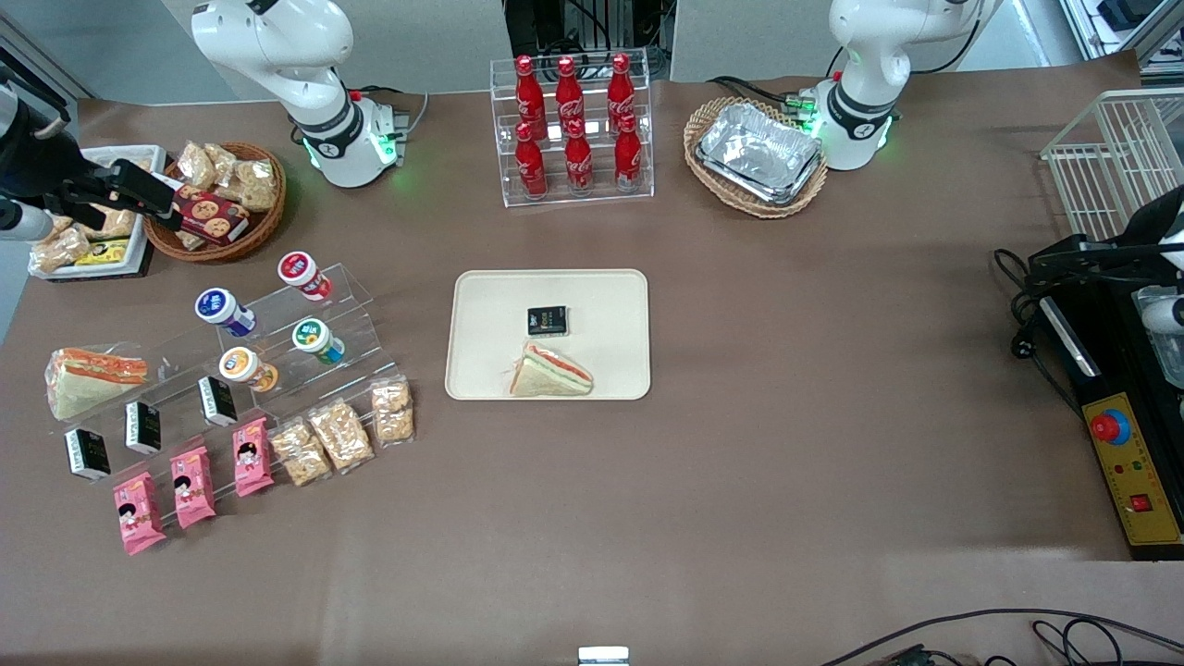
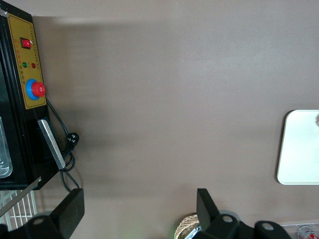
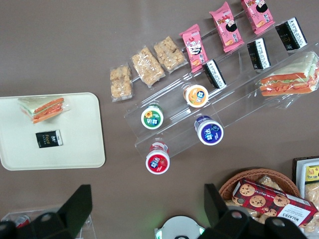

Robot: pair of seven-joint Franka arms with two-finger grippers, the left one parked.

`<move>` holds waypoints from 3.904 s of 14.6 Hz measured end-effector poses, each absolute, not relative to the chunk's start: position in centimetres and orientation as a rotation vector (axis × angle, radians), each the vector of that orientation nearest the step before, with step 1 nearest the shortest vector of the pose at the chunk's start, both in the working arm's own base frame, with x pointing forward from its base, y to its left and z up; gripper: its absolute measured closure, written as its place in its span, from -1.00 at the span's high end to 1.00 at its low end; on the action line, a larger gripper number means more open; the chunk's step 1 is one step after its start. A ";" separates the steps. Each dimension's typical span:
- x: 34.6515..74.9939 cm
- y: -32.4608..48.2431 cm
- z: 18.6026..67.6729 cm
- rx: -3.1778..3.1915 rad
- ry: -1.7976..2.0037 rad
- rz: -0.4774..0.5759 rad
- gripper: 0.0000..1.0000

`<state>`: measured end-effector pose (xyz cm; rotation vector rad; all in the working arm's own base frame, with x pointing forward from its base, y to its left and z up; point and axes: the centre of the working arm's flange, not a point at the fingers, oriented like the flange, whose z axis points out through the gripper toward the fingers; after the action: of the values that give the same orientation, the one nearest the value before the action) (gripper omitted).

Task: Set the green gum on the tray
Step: 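Move the right gripper over the acrylic rack toward the green-labelled cup, then lower the right gripper and close it on the green-labelled cup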

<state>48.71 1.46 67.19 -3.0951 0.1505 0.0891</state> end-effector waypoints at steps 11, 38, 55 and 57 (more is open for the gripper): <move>49.1 2.2 67.1 -3.099 0.118 0.046 1.00; 47.0 5.0 42.2 -3.111 -0.286 -0.102 1.00; 44.4 4.5 30.1 -3.110 -0.246 -0.197 1.00; 44.3 4.5 30.0 -3.110 -0.244 -0.195 0.92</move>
<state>44.34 4.46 30.03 -3.1099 -0.2437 -0.1946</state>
